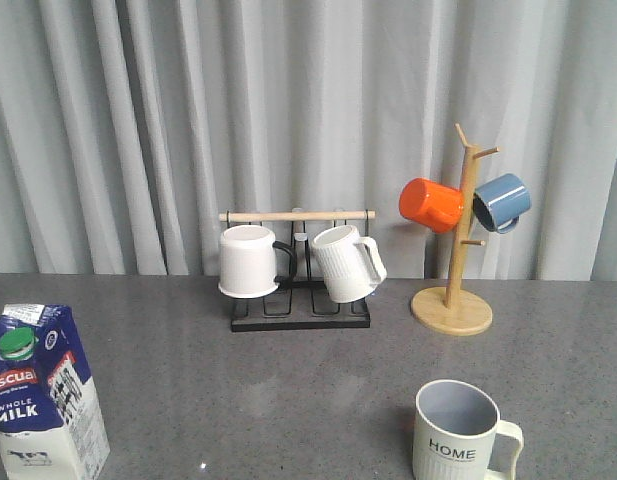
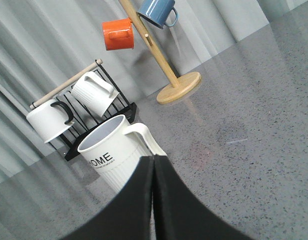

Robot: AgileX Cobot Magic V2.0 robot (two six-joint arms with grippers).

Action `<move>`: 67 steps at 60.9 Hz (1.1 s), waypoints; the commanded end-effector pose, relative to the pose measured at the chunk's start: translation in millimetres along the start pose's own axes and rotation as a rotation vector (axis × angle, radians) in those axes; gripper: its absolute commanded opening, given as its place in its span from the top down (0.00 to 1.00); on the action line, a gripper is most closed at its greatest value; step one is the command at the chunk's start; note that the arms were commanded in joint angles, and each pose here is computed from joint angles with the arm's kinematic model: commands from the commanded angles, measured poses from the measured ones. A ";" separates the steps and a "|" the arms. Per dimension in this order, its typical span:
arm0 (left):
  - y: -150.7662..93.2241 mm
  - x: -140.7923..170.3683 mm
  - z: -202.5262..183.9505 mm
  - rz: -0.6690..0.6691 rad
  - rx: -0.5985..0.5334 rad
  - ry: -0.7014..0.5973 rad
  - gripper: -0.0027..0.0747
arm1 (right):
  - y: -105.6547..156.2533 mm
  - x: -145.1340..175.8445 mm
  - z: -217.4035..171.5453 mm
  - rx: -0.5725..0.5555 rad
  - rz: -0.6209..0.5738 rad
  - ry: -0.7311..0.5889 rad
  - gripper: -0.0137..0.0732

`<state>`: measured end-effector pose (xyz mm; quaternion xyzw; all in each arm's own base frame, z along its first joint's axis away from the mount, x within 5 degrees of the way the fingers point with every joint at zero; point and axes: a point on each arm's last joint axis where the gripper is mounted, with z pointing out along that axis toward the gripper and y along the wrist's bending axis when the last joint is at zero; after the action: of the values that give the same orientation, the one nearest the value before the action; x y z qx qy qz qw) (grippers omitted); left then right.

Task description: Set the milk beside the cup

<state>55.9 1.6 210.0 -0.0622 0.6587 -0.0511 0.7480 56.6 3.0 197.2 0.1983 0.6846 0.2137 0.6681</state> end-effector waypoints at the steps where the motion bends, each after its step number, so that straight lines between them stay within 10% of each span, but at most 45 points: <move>1: 0.2 -5.7 -0.7 -0.057 0.010 -0.116 0.97 | -0.8 -3.7 -0.5 -0.007 0.001 -0.067 0.85; 22: -0.1 -8.3 -1.0 -0.267 0.028 -0.144 0.94 | -1.0 -0.7 -0.4 -0.002 0.000 -0.031 0.80; 41: 0.5 -2.0 -0.3 -0.451 0.019 -0.072 0.56 | -0.4 -3.7 -0.6 -0.011 0.058 -0.064 0.40; 53: 0.8 -8.2 -0.9 -0.529 0.032 -0.128 0.48 | 0.3 -7.7 -1.0 -0.017 0.053 -0.103 0.37; 67: -9.3 -52.5 -6.0 -0.374 0.040 -0.080 0.48 | 37.7 -47.9 -8.9 -0.070 -0.163 -0.035 0.37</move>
<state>52.1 1.0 229.3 -0.2065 0.6245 -0.2214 0.7200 51.9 7.6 221.0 0.1664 0.6924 0.2162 0.6680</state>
